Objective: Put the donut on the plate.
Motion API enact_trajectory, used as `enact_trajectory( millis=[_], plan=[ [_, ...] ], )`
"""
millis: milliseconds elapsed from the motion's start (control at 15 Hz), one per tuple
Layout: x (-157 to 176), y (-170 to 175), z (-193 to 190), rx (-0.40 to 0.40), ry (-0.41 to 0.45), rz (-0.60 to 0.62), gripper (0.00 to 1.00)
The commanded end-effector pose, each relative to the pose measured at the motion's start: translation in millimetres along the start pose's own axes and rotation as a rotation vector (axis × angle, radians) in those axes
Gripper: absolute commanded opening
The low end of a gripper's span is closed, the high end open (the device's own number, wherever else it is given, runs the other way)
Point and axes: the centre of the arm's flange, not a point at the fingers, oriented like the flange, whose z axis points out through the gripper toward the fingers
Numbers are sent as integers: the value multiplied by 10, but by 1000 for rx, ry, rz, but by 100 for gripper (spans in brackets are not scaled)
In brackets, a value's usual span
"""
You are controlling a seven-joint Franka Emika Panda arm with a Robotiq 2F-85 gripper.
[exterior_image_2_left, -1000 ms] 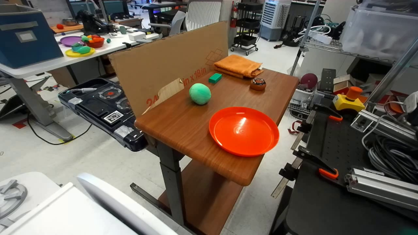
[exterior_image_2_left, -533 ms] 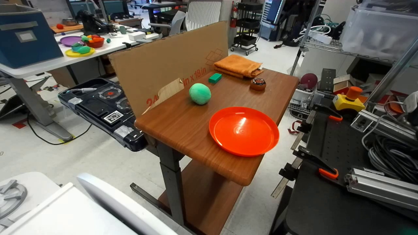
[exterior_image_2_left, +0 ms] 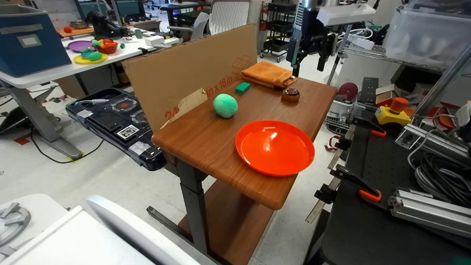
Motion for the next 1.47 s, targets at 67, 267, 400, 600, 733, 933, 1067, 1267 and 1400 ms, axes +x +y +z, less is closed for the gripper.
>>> enact_trajectory(
  millis=[67,267,400,600,733,933,1067,1267,1400],
  plan=[
    [333,-106,293,-76,-28,65,100],
    [416,-194,450,-100,-53,81,100],
    [446,-251,549,-119,-68,85,100],
    [480,-335,660,-140,-90,88,100],
    [521,-379,718,-151,-102,92,100],
    [587,-449,769,-158,-94,96,100],
    [621,-483,779,-158,-95,98,100],
    [634,-516,771,-156,-91,93,100],
    [651,-520,786,-157,-85,94,100]
  ],
)
